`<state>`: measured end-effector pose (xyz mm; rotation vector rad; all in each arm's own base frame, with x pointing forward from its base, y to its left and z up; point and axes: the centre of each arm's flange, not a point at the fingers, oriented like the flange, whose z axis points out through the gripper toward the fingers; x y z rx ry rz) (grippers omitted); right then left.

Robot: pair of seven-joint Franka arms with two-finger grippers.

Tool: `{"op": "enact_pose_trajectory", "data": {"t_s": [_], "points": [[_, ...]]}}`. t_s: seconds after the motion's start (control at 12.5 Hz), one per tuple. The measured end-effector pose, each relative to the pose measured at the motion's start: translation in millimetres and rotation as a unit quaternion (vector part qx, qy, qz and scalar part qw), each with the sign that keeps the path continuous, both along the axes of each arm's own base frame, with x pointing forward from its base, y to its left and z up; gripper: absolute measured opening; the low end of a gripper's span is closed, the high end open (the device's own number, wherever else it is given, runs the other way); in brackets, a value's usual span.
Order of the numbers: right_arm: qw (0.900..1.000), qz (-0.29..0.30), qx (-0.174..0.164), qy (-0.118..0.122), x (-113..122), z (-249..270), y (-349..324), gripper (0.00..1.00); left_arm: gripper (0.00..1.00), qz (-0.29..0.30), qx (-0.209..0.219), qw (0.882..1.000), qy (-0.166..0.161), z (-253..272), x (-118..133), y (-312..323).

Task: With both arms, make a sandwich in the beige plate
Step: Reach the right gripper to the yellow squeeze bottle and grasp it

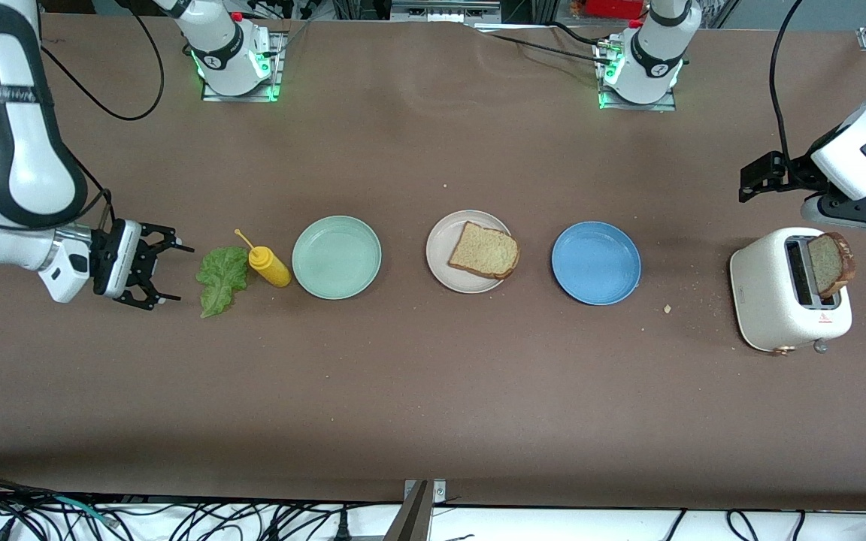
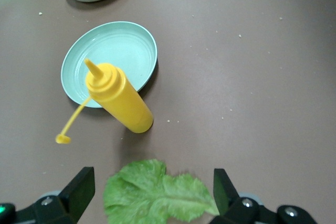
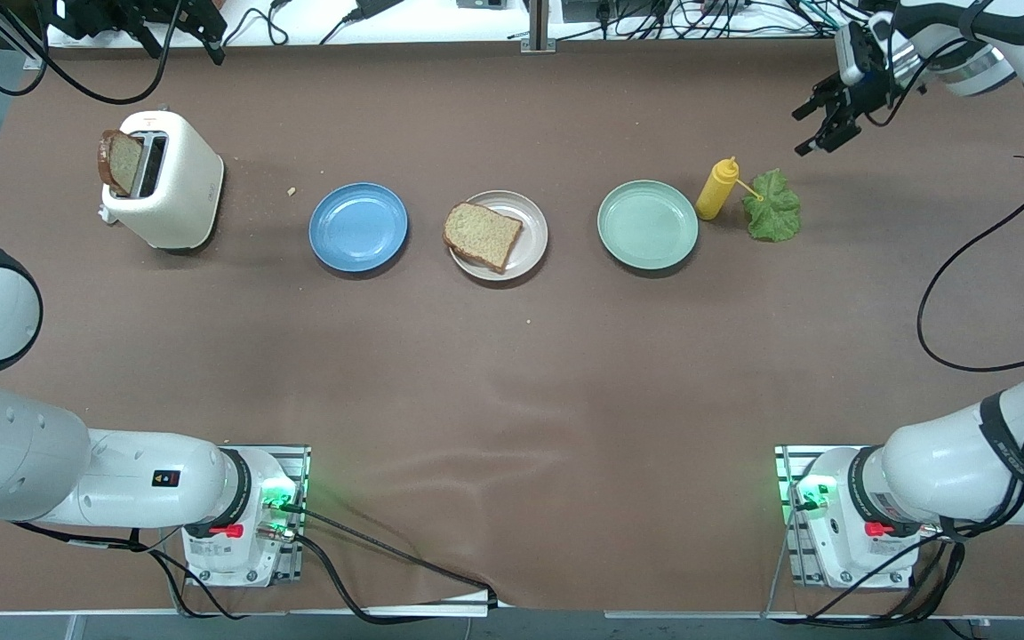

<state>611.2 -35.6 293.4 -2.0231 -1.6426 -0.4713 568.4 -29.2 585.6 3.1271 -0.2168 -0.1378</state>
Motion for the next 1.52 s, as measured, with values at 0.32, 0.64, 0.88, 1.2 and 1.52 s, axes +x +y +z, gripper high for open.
{"op": "enact_pose_trajectory", "data": {"t_s": [0.32,0.64,0.88,1.2,1.52], "points": [[0.995,0.037,0.079,-0.050,-2,-68,-9,1.00,1.00,0.000,0.000,1.000,0.000,0,0,0],[0.989,0.039,0.122,-0.073,-5,-103,-2,1.00,1.00,0.001,0.000,1.000,0.001,0,0,0],[0.980,0.052,0.174,-0.076,-11,-124,18,1.00,1.00,0.001,0.000,1.000,0.001,0,0,0],[0.971,0.058,0.216,-0.083,-16,-142,36,1.00,1.00,0.001,0.000,1.000,0.001,0,-1,0],[0.964,0.059,0.244,-0.086,-23,-157,44,1.00,1.00,0.001,0.000,1.000,0.001,0,-1,0]]}}
